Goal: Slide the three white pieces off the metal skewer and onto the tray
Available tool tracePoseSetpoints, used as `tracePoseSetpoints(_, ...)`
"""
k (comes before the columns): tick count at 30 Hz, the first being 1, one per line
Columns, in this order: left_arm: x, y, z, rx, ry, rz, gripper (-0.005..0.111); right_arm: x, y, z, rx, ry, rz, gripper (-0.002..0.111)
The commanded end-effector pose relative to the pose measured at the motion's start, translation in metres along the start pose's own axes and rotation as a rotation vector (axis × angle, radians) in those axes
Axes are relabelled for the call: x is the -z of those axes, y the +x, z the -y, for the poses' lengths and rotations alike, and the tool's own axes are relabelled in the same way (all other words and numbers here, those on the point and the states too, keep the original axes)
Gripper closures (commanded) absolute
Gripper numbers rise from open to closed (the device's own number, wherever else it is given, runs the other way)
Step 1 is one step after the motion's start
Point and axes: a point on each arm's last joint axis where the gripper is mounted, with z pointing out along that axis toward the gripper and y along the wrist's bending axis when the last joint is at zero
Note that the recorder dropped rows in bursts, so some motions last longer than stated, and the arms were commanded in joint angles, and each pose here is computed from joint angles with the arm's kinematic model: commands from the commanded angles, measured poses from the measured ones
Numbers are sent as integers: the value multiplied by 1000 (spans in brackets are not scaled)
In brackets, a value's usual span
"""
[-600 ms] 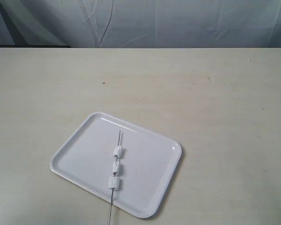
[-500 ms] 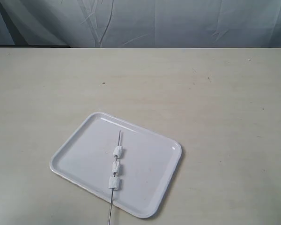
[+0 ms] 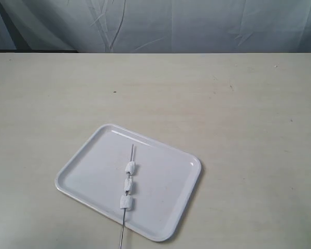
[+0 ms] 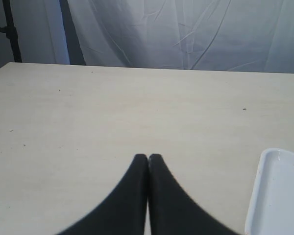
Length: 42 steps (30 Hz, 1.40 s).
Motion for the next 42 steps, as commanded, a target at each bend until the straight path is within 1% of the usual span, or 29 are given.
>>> tracePoseSetpoints(1, 0, 0, 0, -4, 3, 12, 107, 0, 0, 0, 6, -2, 9, 109)
tracePoseSetpoints(24, 0, 0, 0, -4, 3, 12, 107, 0, 0, 0, 6, -1, 6, 109)
tracePoseSetpoints(25, 0, 0, 0, -6, 2, 12, 107, 0, 0, 0, 6, -1, 6, 109)
tracePoseSetpoints(27, 0, -1, -1, -46, -10, 25, 107, 0, 0, 0, 6, -2, 13, 109)
tracePoseSetpoints(29, 0, -6, -2, -85, -19, 75, 107, 0, -3, 0, 6, -3, 46, 109)
tracePoseSetpoints(30, 1, -10, -1, -92, -19, 127, 107, 0, -6, 0, 6, -5, 79, 109)
tracePoseSetpoints(36, 12, -45, 2, -96, -4, 532, 107, 10, -40, -2, 6, -25, 469, 109)
tracePoseSetpoints(39, 18, -53, 3, -98, 1, 646, 107, 15, -49, -3, 6, -30, 575, 109)
tracePoseSetpoints(40, 19, -55, 3, -98, 2, 669, 107, 16, -51, -3, 25, -27, 602, 109)
tracePoseSetpoints(42, 21, -57, 3, -101, 3, 694, 107, 20, -56, -4, 111, -10, 674, 109)
